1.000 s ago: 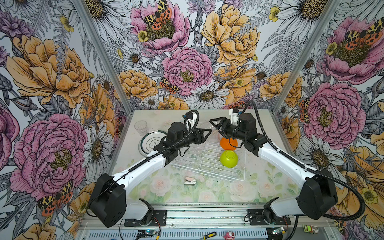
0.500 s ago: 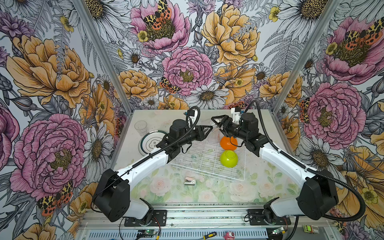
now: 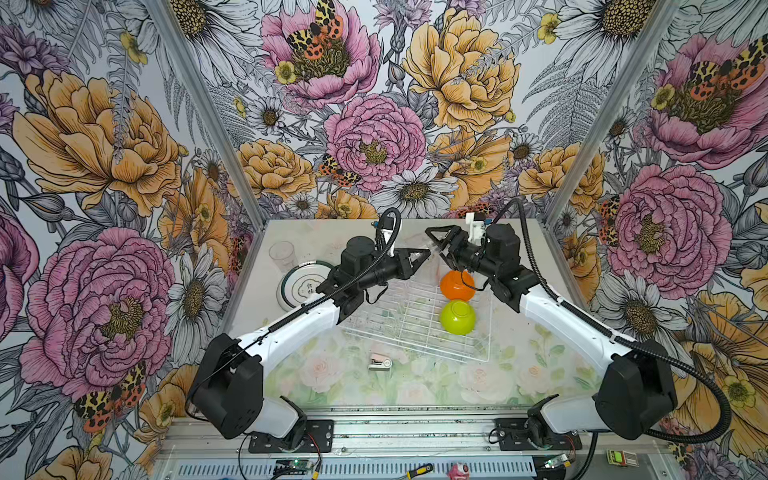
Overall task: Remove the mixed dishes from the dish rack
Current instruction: 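Close the left gripper on the cup while the right gripper holds it, then open the right gripper off the cup while the left gripper holds it, then carry the cup with the left gripper beside the first cup near the plates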
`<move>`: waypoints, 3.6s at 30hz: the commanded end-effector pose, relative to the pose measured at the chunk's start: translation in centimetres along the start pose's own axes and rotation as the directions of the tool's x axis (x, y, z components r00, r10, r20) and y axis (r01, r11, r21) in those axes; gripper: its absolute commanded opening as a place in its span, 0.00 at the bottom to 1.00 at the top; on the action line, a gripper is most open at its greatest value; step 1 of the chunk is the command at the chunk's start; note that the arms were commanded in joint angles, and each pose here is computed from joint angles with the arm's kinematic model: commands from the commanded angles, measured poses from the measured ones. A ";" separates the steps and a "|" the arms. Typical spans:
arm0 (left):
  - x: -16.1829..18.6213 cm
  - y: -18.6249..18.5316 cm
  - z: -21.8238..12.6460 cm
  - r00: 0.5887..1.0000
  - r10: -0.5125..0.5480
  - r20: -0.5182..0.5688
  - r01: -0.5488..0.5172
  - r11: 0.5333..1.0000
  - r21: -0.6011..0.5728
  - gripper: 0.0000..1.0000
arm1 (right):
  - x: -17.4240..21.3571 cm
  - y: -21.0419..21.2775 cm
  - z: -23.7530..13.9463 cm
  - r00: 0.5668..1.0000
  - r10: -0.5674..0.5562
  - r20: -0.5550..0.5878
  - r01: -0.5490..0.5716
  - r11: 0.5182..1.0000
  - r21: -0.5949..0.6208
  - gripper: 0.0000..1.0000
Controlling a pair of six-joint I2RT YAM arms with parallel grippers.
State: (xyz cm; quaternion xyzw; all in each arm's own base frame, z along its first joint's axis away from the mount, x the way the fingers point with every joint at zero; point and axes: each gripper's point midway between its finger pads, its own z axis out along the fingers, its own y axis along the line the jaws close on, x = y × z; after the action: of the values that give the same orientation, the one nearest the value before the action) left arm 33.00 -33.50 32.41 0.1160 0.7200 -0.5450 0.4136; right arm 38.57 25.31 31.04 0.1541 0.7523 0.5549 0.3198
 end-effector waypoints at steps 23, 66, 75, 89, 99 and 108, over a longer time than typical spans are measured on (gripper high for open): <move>-3.5 0.8 -2.8 0.983 0.131 0.125 -0.106 0.975 -0.194 0.00 | 1.7 -0.9 -1.8 0.988 -0.151 -0.015 0.152 0.985 0.078 0.87; -13.6 26.4 -15.0 0.988 0.033 -0.152 -0.155 0.283 -0.947 0.00 | 0.9 -5.5 -3.3 0.968 -0.251 0.011 0.240 0.936 0.258 0.89; -12.3 33.5 -15.8 0.980 -0.114 -0.163 -0.133 0.233 -0.963 0.00 | 1.6 -6.2 -3.6 0.969 -0.248 -0.012 0.242 0.935 0.259 0.89; -11.0 38.4 -15.9 0.951 -0.222 -0.214 -0.170 0.200 -0.965 0.00 | 2.3 -9.5 -3.5 0.971 -0.233 -0.047 0.236 0.918 0.320 0.89; -9.5 40.1 -16.3 0.935 -0.273 -0.225 -0.183 0.171 -0.968 0.00 | 2.6 -11.2 -3.6 0.966 -0.249 -0.066 0.256 0.900 0.352 0.89; -8.8 40.4 -16.6 0.926 -0.293 -0.240 -0.198 0.165 -0.966 0.00 | 3.4 -12.7 -3.4 0.970 -0.224 -0.095 0.243 0.896 0.372 0.89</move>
State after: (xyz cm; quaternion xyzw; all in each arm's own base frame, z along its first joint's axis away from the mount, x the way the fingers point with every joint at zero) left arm 55.40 -1.86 11.33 -0.1031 0.9687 0.0591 0.2180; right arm 35.32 20.58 19.54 0.1131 0.8626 0.3648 0.3318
